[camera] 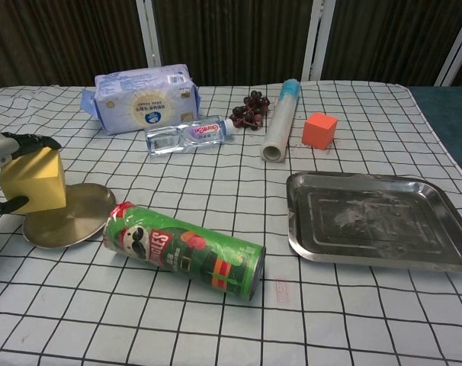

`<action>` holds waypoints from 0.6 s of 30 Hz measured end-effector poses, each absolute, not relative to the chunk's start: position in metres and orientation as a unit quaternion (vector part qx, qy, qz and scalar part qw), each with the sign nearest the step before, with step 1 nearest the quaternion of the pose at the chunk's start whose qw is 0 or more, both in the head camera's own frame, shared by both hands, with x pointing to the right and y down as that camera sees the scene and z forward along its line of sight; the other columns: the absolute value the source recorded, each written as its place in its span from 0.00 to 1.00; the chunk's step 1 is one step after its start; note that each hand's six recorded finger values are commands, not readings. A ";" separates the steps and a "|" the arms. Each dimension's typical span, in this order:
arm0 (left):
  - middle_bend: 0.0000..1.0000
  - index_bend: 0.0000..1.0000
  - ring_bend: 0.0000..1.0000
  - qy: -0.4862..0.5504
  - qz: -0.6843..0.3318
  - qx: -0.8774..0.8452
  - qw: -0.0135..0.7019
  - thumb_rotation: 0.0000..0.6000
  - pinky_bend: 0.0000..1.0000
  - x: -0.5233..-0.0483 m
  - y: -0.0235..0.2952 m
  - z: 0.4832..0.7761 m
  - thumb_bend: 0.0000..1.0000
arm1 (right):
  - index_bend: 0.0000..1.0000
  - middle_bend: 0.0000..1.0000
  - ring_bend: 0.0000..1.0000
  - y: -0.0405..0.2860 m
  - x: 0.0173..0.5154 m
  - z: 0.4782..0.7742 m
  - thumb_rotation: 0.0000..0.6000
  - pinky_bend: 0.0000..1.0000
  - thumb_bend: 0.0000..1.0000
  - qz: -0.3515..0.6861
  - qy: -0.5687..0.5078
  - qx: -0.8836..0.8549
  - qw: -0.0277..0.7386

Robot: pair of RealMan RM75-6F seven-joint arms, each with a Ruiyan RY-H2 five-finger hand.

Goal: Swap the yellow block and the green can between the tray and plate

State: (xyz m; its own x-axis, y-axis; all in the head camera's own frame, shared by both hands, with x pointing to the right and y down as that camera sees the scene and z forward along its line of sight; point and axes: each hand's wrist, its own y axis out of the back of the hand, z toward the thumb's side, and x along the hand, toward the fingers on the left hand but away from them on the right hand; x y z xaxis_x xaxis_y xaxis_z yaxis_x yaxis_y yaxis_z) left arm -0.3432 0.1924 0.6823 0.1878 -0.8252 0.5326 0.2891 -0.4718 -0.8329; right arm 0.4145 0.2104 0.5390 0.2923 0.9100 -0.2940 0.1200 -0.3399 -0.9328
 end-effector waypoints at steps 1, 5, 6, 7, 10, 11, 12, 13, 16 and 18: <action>0.19 0.08 0.22 0.218 -0.600 -0.617 0.461 1.00 0.40 -0.343 0.194 0.682 0.42 | 0.16 0.00 0.00 0.210 0.415 0.539 1.00 0.00 0.02 0.459 -0.379 -0.678 0.431; 0.07 0.00 0.10 0.219 -0.601 -0.628 0.443 1.00 0.33 -0.343 0.198 0.679 0.40 | 0.16 0.00 0.00 0.210 0.414 0.539 1.00 0.00 0.02 0.458 -0.379 -0.678 0.431; 0.04 0.00 0.07 0.219 -0.602 -0.631 0.438 1.00 0.31 -0.343 0.200 0.678 0.40 | 0.16 0.00 0.00 0.210 0.414 0.539 1.00 0.00 0.02 0.458 -0.380 -0.678 0.432; 0.03 0.00 0.06 0.219 -0.602 -0.633 0.435 1.00 0.30 -0.343 0.201 0.677 0.40 | 0.16 0.00 0.00 0.210 0.414 0.539 1.00 0.00 0.02 0.458 -0.380 -0.678 0.431; 0.00 0.00 0.00 0.219 -0.604 -0.637 0.426 1.00 0.25 -0.343 0.203 0.674 0.40 | 0.16 0.00 0.00 0.210 0.414 0.540 1.00 0.00 0.02 0.459 -0.379 -0.678 0.431; 0.00 0.00 0.00 0.220 -0.605 -0.637 0.424 1.00 0.23 -0.344 0.204 0.673 0.39 | 0.16 0.00 0.00 0.210 0.414 0.540 1.00 0.00 0.02 0.459 -0.379 -0.678 0.432; 0.00 0.00 0.00 0.220 -0.606 -0.637 0.423 1.00 0.21 -0.346 0.205 0.671 0.39 | 0.16 0.00 0.00 0.210 0.414 0.540 1.00 0.00 0.02 0.459 -0.379 -0.678 0.432; 0.00 0.00 0.00 0.221 -0.607 -0.636 0.422 1.00 0.20 -0.347 0.205 0.671 0.39 | 0.16 0.00 0.00 0.210 0.414 0.540 1.00 0.00 0.02 0.459 -0.378 -0.678 0.431; 0.00 0.00 0.00 0.229 -0.609 -0.633 0.419 1.00 0.19 -0.351 0.206 0.667 0.39 | 0.16 0.00 0.00 0.210 0.414 0.541 1.00 0.00 0.02 0.460 -0.377 -0.678 0.431; 0.00 0.00 0.00 0.240 -0.610 -0.628 0.419 1.00 0.19 -0.358 0.205 0.660 0.39 | 0.16 0.00 0.00 0.210 0.413 0.542 1.00 0.00 0.02 0.461 -0.377 -0.679 0.431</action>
State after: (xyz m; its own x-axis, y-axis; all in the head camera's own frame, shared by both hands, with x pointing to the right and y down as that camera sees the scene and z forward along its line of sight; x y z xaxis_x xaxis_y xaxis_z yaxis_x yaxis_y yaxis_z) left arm -0.3578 0.2050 0.6596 0.1399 -0.8130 0.5652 0.2098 -0.5335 -0.8194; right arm 0.4135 0.2095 0.5420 0.2916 0.9080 -0.3008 0.1144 -0.3454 -0.9315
